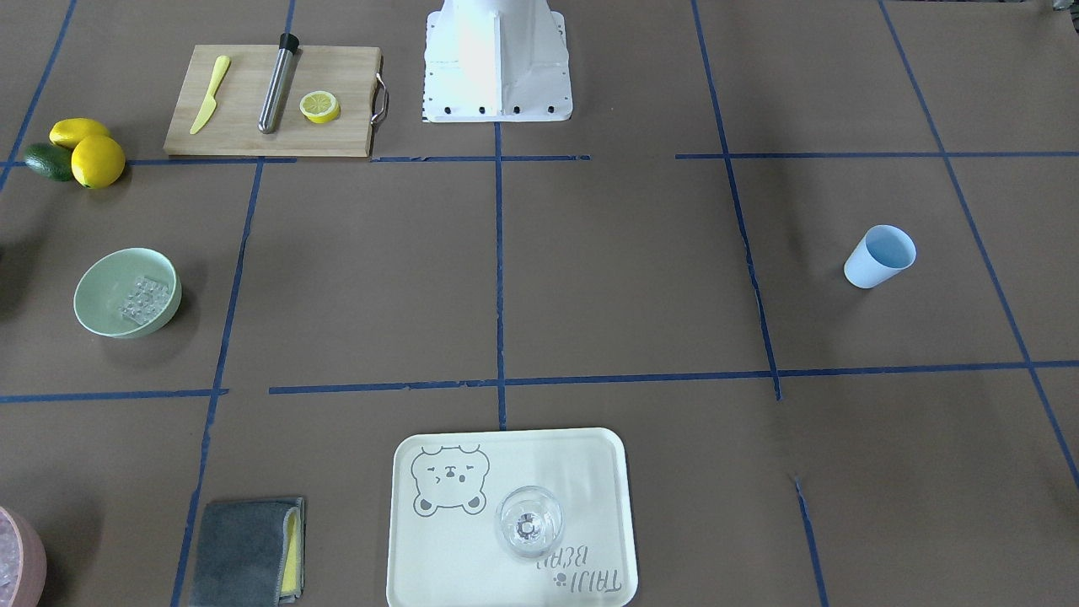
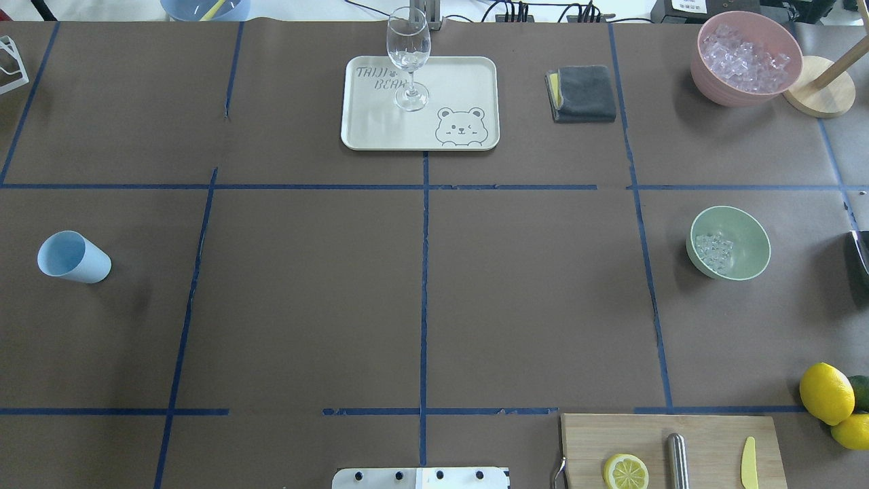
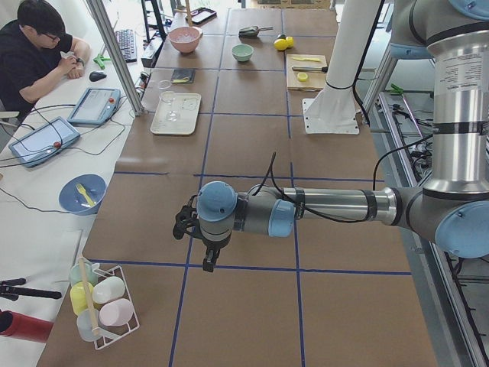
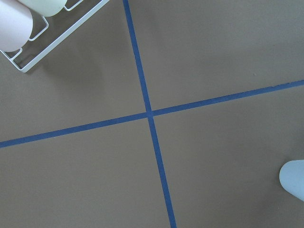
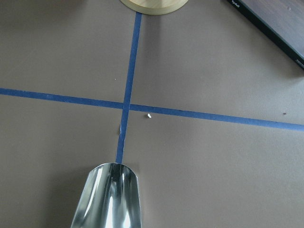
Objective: Pour ice into bowl
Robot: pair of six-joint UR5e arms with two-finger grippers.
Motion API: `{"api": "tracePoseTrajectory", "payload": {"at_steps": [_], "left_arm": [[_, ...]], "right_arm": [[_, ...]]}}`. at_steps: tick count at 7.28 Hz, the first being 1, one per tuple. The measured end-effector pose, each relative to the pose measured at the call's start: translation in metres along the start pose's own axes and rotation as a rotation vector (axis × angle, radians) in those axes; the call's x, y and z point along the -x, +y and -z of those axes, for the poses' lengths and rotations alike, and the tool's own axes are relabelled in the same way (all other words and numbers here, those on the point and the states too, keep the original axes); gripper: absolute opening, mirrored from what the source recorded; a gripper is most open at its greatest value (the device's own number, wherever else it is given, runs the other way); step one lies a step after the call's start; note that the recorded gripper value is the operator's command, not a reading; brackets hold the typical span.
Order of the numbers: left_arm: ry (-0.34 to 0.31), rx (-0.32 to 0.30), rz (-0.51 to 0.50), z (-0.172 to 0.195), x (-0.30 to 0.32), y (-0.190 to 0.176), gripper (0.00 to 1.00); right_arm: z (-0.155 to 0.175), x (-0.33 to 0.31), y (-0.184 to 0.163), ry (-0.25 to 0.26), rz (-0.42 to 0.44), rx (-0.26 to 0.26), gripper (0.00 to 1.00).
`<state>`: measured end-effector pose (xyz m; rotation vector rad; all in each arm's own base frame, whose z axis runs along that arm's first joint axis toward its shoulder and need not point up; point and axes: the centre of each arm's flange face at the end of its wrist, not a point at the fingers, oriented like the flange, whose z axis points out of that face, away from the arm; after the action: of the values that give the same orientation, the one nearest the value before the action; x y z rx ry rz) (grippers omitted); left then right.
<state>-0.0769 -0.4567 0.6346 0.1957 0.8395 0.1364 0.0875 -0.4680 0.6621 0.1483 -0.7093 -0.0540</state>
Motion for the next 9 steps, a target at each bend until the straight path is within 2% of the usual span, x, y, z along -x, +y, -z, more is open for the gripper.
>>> {"api": "tracePoseTrajectory", "payload": {"at_steps": [3,5,9], "left_arm": [[-0.006,-0.002,-0.001,0.0013,-0.0001,0.0,1.0],[-0.007,0.0,0.002,0.0004,0.001,0.0007,1.0],[-0.005,0.003,0.006,-0.0013,0.0029,0.0017,1.0]], "right_arm": [[-0.0037,0.0041,0.0049,-0.069,0.006,-0.01,1.0],[-0.0043,0.0058,0.0061,-0.079,0.019,-0.023,1.0],[-0.0097,0.0061,0.0116,-0.082,0.022,-0.013,1.0]]}}
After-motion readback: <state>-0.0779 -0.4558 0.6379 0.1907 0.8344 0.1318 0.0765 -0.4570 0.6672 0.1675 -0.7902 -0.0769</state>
